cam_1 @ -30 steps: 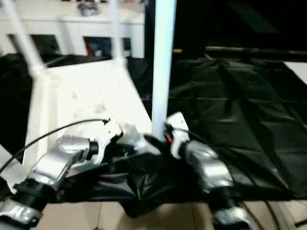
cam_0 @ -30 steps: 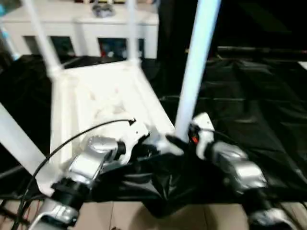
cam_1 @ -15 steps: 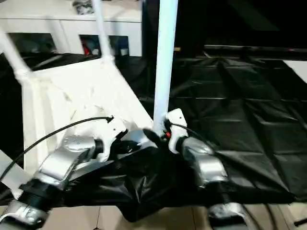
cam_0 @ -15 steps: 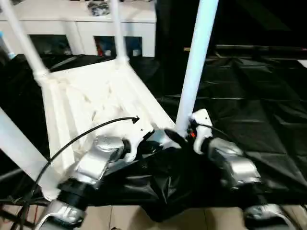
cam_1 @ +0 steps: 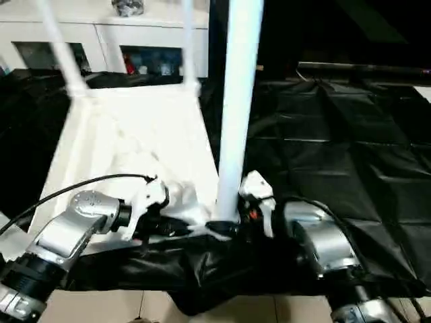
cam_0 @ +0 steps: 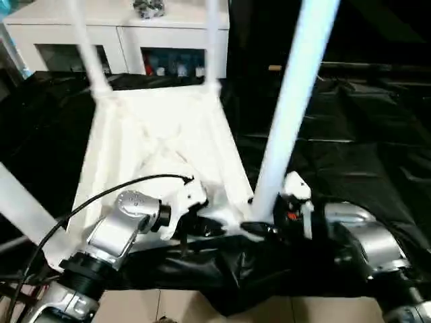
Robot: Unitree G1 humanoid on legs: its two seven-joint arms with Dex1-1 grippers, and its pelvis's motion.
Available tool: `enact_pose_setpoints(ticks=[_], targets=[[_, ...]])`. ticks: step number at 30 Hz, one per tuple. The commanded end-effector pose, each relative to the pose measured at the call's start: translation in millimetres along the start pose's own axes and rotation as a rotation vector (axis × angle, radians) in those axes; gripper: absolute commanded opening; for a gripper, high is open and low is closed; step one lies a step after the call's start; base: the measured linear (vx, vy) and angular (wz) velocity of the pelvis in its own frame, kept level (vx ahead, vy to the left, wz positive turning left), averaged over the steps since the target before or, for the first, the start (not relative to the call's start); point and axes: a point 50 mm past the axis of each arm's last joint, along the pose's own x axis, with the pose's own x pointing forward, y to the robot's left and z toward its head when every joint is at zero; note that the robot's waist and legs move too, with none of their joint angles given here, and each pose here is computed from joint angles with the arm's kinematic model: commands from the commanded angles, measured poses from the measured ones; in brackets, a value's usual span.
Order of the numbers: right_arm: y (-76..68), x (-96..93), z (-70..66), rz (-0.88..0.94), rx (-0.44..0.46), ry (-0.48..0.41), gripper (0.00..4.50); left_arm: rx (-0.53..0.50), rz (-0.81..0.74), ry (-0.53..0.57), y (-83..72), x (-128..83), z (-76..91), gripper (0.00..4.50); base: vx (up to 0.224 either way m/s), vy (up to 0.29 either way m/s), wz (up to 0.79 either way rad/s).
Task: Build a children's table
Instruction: Rotate leg to tighten
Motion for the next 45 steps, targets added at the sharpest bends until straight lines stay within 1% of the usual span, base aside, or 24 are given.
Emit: enact_pose_setpoints(ticks=[1,4,9,10,11,12,14,16,19,21,22,23,26,27,28,29,30,31,33,36,37,41,44,45], targets=[[17.1,19.4,-7.1,0.128,0.028,0.023,3.03,0.035,-0.065,-0.045,-5.3,11,11.0,0.00,0.000,0.000,0.00],[17.1,21.1,-4.6,0.126,0.029,0.009,2.79,0.030,-0.057,-0.042,-4.4,11,9.4,0.00,0.000,0.000,0.00],[17.6,25.1,-5.7,0.099,0.041,-0.007,2.72,0.005,0.025,-0.062,2.4,13,11.4,0.00,0.000,0.000,0.00],[11.8,32.4,-8.2,-0.004,0.098,-0.027,2.72,-0.024,0.098,-0.097,7.6,15,16.1,0.00,0.000,0.000,0.00],[11.8,32.4,-8.2,-0.004,0.098,-0.027,2.72,-0.024,0.098,-0.097,7.6,15,16.1,0.00,0.000,0.000,0.00],[6.5,37.4,-10.5,-0.086,0.134,-0.031,2.71,-0.041,0.132,-0.110,9.9,18,18.3,0.00,0.000,0.000,0.00],[0.7,43.3,-13.4,-0.183,0.166,-0.028,2.71,-0.063,0.162,-0.118,11.3,21,20.0,0.00,0.000,0.000,0.00],[-7.0,52.3,-16.2,-0.309,0.191,-0.032,2.70,-0.104,0.210,-0.125,12.6,29,22.8,0.00,0.000,0.000,0.00],[-12.6,64.6,-16.6,-0.422,0.227,-0.032,2.70,-0.145,0.262,-0.118,14.8,40,23.7,0.00,0.000,0.000,0.00],[-13.6,72.2,-14.7,-0.462,0.228,-0.026,2.70,-0.159,0.292,-0.105,16.0,46,23.4,0.00,0.000,0.000,0.00],[-13.6,72.2,-14.7,-0.462,0.228,-0.026,2.70,-0.159,0.292,-0.105,16.0,46,23.4,0.00,0.000,0.000,0.00],[-12.1,77.5,-12.6,-0.458,0.213,-0.031,3.26,-0.160,0.307,-0.094,15.8,50,23.6,0.00,0.000,0.000,0.00],[-9.5,78.5,-10.9,-0.422,0.248,-0.069,3.46,-0.140,0.289,-0.110,13.3,48,25.8,0.00,0.000,0.000,0.00],[-9.5,78.5,-10.9,-0.422,0.248,-0.069,3.60,-0.140,0.289,-0.110,13.3,48,25.8,0.00,0.000,0.000,0.00],[-9.5,76.0,-8.4,-0.409,0.221,-0.080,3.60,-0.114,0.270,-0.114,12.4,44,25.5,0.00,0.000,0.000,0.00],[-9.8,75.2,-7.4,-0.407,0.206,-0.083,3.84,-0.107,0.265,-0.115,12.2,43,25.2,0.00,0.000,0.000,0.00],[-9.2,70.7,-3.6,-0.372,0.153,-0.101,3.84,-0.073,0.230,-0.126,11.0,40,25.1,0.00,0.000,0.000,0.00],[-9.2,70.7,-3.6,-0.372,0.153,-0.101,3.89,-0.073,0.230,-0.126,11.0,40,25.1,0.00,0.000,0.000,0.00],[-6.7,65.2,-0.5,-0.310,0.112,-0.123,3.89,-0.054,0.198,-0.117,9.5,37,23.3,0.00,0.000,0.000,0.00],[4.1,46.8,3.9,-0.099,0.031,-0.141,3.89,0.009,0.081,-0.102,3.1,26,20.3,0.00,0.000,0.000,0.00],[5.3,44.6,3.7,-0.076,0.026,-0.137,3.89,0.015,0.067,-0.100,2.2,25,20.1,0.00,0.052,-0.019,0.03],[11.8,27.9,-2.6,0.066,0.000,-0.073,3.89,0.040,0.002,-0.069,-0.4,16,17.1,0.00,0.026,-0.005,0.01],[14.1,15.8,-13.1,0.146,0.011,0.011,3.89,0.052,-0.021,-0.024,1.8,9,12.3,0.00,0.000,0.000,0.00],[14.1,15.0,-14.0,0.151,0.013,0.017,3.74,0.053,-0.023,-0.020,1.9,9,11.7,0.00,0.000,0.000,0.00]])
